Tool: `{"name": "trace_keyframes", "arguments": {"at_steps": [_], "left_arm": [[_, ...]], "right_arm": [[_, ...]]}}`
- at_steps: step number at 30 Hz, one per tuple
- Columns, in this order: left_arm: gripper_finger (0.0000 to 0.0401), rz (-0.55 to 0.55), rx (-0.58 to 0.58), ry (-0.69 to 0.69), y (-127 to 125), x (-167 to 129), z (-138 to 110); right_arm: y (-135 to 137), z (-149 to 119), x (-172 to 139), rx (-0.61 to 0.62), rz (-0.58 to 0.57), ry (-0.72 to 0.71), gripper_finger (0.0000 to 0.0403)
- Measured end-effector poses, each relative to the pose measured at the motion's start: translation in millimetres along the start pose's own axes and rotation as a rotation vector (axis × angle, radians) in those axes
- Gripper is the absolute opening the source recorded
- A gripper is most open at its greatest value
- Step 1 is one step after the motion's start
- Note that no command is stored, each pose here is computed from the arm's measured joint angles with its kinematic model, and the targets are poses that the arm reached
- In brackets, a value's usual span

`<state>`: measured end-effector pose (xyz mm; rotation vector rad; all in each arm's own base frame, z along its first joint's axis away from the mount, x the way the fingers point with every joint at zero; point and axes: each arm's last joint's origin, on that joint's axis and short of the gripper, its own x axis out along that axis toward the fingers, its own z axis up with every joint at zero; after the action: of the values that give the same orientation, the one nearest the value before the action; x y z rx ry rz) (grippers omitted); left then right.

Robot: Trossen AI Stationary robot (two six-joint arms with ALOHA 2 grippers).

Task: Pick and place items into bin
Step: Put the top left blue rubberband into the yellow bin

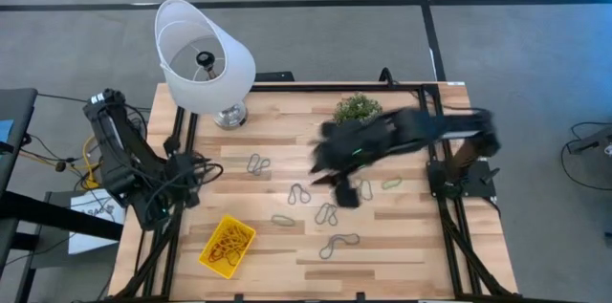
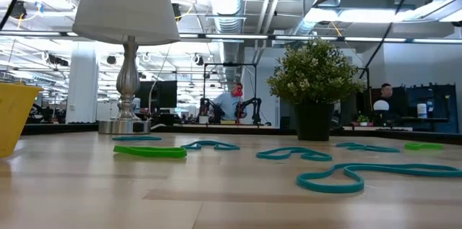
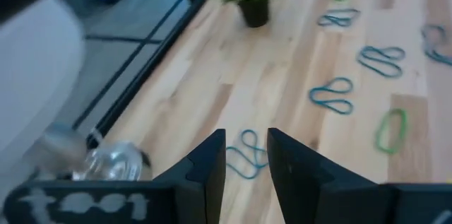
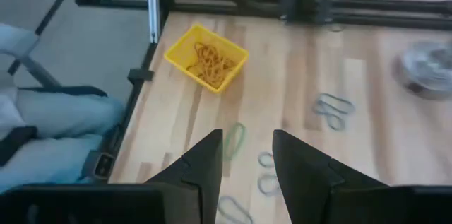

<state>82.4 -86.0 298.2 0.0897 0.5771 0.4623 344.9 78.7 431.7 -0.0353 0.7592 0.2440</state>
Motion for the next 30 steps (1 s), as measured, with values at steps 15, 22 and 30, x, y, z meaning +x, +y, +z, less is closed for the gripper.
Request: {"name": "trace_keyframes", "arguments": {"at_steps": [15, 22, 30], "left_arm": [[0.0095, 0.022, -0.285, 0.121, -11, 60, -57], [0.0095, -0.083, -0.218, 0.095, -21, 89, -25], [0.0095, -0.148, -0.085, 0.157, -12, 137, -6]], "right_arm": [[14, -124, -72, 0.141, -0.47, -0.09, 0.0118], [17, -163, -114, 0.223, -0.524, -0.266, 0.0118], [18, -223, -84, 0.301, -0.514, -0.332, 0.0118]]}}
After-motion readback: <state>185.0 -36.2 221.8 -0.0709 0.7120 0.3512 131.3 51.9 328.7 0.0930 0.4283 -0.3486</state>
